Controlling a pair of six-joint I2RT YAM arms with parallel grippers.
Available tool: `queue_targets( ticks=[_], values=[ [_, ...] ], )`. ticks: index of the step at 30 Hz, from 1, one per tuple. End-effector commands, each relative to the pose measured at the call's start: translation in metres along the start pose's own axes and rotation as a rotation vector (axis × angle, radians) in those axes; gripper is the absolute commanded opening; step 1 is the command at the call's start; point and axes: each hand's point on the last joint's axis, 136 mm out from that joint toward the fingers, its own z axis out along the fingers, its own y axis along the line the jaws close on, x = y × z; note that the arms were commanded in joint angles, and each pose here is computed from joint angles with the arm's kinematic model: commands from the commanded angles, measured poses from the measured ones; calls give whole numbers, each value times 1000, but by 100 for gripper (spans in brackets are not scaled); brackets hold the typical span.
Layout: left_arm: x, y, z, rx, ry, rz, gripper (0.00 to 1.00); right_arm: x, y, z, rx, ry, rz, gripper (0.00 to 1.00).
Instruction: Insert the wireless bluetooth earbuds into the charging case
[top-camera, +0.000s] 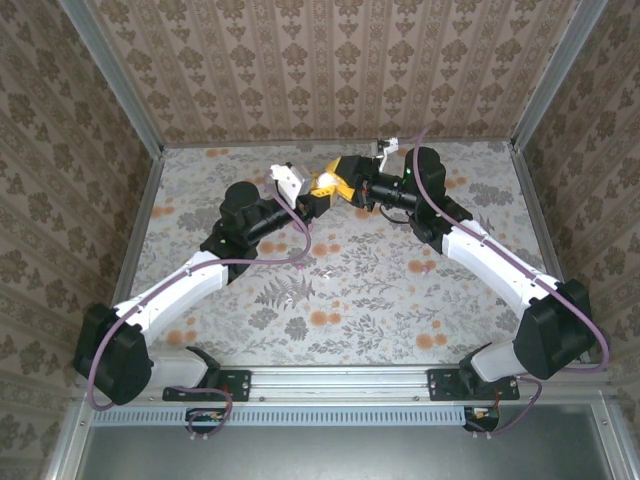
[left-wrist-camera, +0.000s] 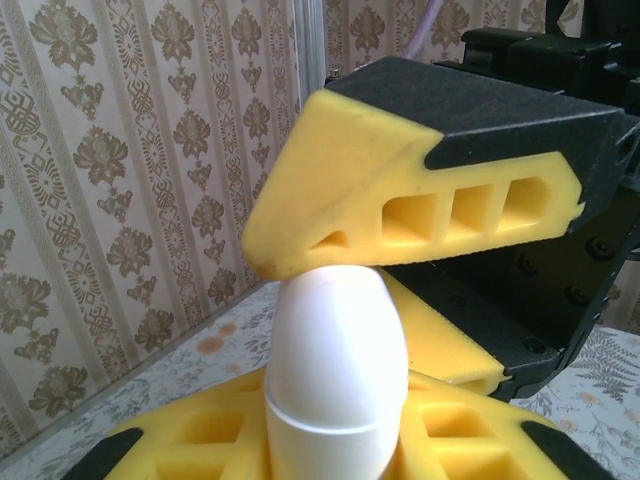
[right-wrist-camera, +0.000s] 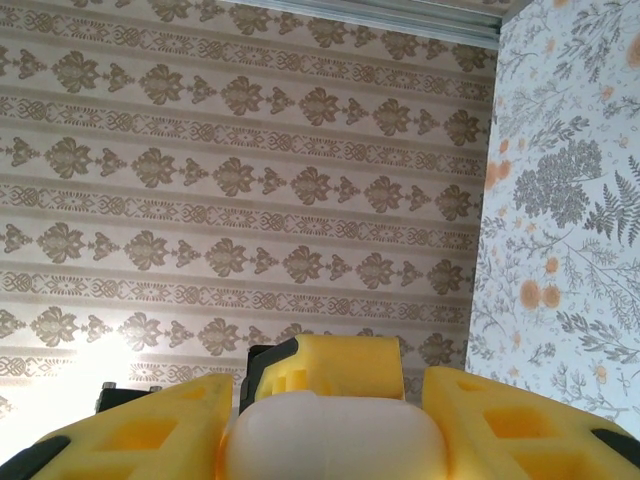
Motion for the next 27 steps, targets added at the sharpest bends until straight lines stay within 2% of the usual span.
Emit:
queue_targets(
  ticks=[1,4,7,9,10,13,15,17,21,27],
  values=[
    [-12,-2,2,13,-18,17,25,0,27,-6,-54,-15,-41,49],
    [-14,0,1,0,-22,22,22,0,23,-6,-39,-13,-39,54],
    [-15,0,0,-2,-25,24,21,-3,23,-18,-10,-40,-69,65],
    [-15,-2,-1,8,-26,23,21,-10,15,-31,62,-88,-127,70],
    [-14,-3,-1,16,-23,17,21,-12,15,-37,90,-108,-175,71],
    [-13,-6,-2,36,-25,-5,21,-8,22,-55,140,-111,-474,72],
    [-14,-9,-2,61,-35,-22,21,7,23,-63,145,-44,-675,72],
    [-15,-12,-2,83,-43,-34,21,17,18,-69,175,13,-782,73],
    [-19,-17,-1,125,-56,-44,21,18,6,-72,274,81,-805,71],
    [-22,-26,0,187,-61,-59,21,19,6,-64,250,107,-778,69]
  ],
)
